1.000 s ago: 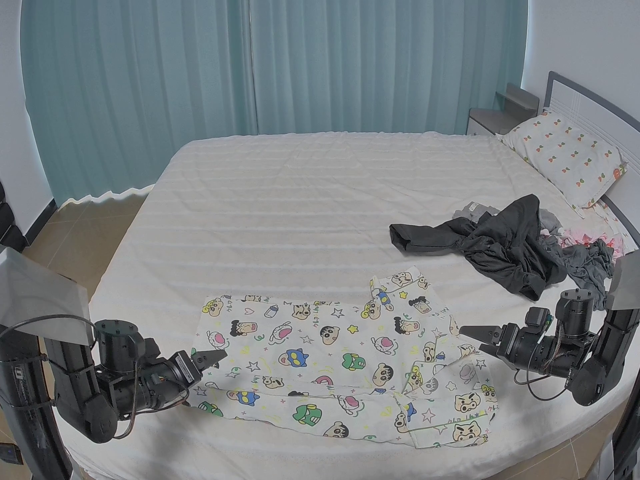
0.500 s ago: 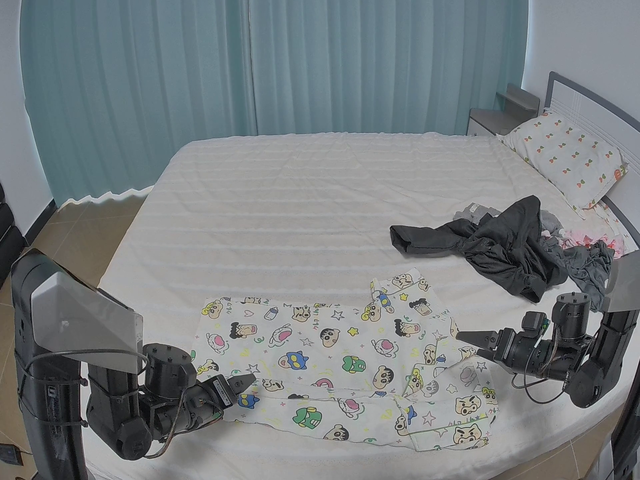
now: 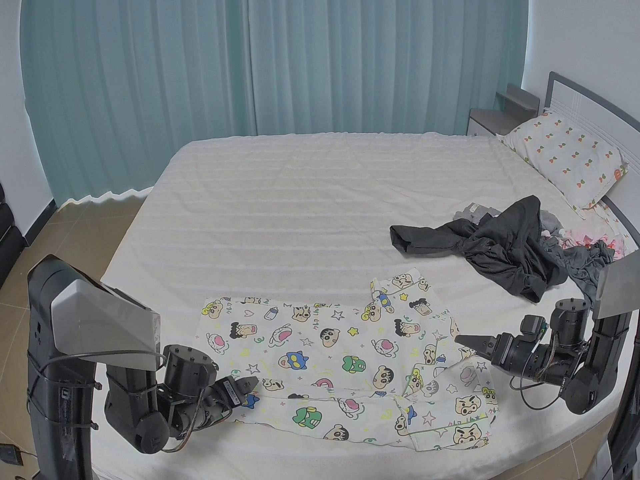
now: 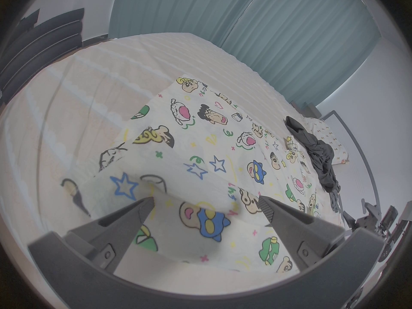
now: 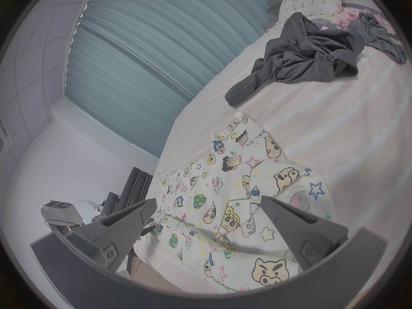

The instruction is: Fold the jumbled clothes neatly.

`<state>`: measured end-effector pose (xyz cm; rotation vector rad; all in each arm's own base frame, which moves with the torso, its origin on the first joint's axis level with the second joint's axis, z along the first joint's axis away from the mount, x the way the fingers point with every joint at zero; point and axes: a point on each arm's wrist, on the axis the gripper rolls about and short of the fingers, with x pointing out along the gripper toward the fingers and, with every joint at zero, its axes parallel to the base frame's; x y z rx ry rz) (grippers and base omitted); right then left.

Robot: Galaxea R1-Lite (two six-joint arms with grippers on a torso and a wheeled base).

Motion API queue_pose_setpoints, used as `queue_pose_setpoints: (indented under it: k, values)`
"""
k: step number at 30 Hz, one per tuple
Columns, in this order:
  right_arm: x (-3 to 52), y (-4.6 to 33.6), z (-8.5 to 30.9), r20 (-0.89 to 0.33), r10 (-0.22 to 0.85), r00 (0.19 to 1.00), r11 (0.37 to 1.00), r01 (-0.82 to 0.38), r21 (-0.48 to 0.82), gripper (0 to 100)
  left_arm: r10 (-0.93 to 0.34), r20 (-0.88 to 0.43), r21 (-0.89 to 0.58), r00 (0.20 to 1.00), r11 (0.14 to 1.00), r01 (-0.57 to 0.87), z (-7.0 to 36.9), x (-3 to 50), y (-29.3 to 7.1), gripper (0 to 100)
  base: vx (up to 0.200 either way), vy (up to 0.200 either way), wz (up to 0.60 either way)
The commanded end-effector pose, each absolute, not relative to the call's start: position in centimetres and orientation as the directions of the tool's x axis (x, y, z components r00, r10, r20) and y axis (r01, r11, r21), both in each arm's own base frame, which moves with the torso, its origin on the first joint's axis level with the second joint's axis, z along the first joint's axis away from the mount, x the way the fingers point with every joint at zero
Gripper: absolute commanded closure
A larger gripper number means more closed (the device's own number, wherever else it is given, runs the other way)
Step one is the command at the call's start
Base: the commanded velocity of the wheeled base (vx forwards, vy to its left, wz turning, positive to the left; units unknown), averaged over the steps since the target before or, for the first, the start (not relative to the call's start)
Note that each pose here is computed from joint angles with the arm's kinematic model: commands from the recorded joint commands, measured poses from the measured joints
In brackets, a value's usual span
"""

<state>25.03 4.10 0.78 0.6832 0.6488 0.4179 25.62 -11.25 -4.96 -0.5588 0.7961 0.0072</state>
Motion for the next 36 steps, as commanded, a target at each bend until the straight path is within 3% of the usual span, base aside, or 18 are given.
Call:
queue_pose_setpoints:
  k: [1, 13, 19, 27, 30, 36]
  values:
    - [24.7, 4.4, 0.7, -0.415, 0.560, 0.717, 0.708, -0.153, 0.690, 0, -0.165, -0.642, -0.486, 0.749, 0.843, -0.230, -4.7, 29.3, -11.7, 0, 0.000, 0.000, 0.00]
    - [24.7, 4.5, 0.5, -0.420, 0.563, 0.712, 0.708, -0.153, 0.689, 0, -0.023, -0.582, -0.513, 0.813, 0.785, -0.346, -2.9, 36.0, -8.3, 0, 0.000, 0.000, 0.00]
    - [24.7, 4.5, 0.5, -0.420, 0.563, 0.712, 0.708, -0.153, 0.689, 0, -0.004, -0.581, -0.534, 0.814, 0.757, -0.377, -2.7, 36.6, -5.9, 0, 0.000, 0.000, 0.00]
    - [24.7, 4.5, 0.5, -0.421, 0.562, 0.712, 0.708, -0.152, 0.690, 0, -0.238, -0.608, -0.503, 0.758, 0.854, -0.136, -2.1, 34.2, -2.2, 0, 0.000, 0.000, 0.00]
    - [24.6, 4.5, 0.5, -0.424, 0.562, 0.710, 0.709, -0.150, 0.690, 0, -0.321, -0.637, -0.361, 0.701, 0.927, 0.097, -3.2, 32.9, -0.7, 0, 0.000, 0.000, 0.00]
    - [24.6, 4.5, 0.4, -0.425, 0.562, 0.710, 0.708, -0.147, 0.691, 0, -0.397, -0.656, -0.310, 0.641, 0.917, 0.251, -4.3, 31.8, -1.0, 0, 0.000, 0.000, 0.00]
